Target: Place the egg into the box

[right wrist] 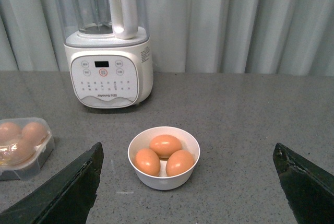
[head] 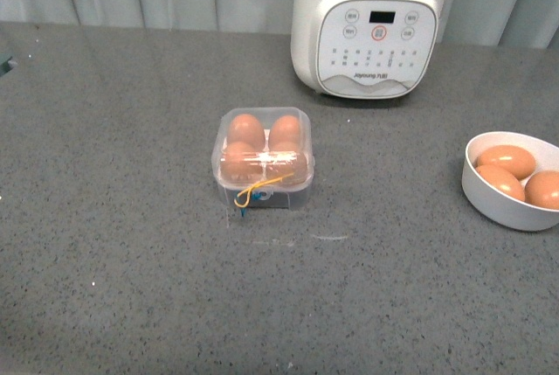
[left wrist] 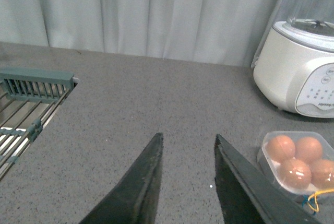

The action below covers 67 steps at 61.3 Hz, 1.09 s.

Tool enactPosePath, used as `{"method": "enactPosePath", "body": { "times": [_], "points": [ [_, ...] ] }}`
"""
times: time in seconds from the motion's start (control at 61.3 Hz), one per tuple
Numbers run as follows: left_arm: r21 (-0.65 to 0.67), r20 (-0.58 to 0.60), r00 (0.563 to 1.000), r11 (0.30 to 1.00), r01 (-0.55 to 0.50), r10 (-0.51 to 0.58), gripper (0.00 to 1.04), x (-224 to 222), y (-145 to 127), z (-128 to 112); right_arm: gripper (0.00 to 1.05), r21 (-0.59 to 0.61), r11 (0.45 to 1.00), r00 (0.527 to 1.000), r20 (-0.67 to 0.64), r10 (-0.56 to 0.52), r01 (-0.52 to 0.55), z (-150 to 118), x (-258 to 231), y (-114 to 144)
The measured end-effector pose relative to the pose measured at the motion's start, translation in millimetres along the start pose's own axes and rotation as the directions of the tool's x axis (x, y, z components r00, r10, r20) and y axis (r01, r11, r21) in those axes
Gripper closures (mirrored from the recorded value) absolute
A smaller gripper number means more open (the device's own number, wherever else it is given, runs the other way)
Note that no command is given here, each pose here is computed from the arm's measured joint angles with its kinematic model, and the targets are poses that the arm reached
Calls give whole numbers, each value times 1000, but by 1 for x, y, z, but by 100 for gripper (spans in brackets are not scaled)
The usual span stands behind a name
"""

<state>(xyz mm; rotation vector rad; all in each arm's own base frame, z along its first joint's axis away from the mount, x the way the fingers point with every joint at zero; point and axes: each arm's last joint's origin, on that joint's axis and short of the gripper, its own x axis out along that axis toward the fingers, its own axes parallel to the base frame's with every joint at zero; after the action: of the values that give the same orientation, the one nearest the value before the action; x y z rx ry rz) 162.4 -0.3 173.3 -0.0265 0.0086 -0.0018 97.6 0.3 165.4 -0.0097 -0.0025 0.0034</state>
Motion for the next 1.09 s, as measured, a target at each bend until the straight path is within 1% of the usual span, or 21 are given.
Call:
{"method": "enactPosePath", "body": {
  "times": [0.033,0.098,0.114,0.637,1.094],
  "points": [
    [5,14,1000,1000,1,-2,81,-4,0,-4,9,0,1000,1000,0,0,0,0,0,0],
    [8,-11,1000,1000,-1,1,99,-11,0,-12,9,0,1000,1000,0,0,0,0,0,0],
    [6,-12,1000,1000,0,0,101,-12,0,-12,9,0,1000,1000,0,0,0,0,0,0],
    [19,17,1000,1000,0,0,101,-37,0,-5,9,0,1000,1000,0,0,0,0,0,0],
    [19,22,1000,1000,0,-1,101,-49,0,-4,9,0,1000,1000,0,0,0,0,0,0]
  ]
}}
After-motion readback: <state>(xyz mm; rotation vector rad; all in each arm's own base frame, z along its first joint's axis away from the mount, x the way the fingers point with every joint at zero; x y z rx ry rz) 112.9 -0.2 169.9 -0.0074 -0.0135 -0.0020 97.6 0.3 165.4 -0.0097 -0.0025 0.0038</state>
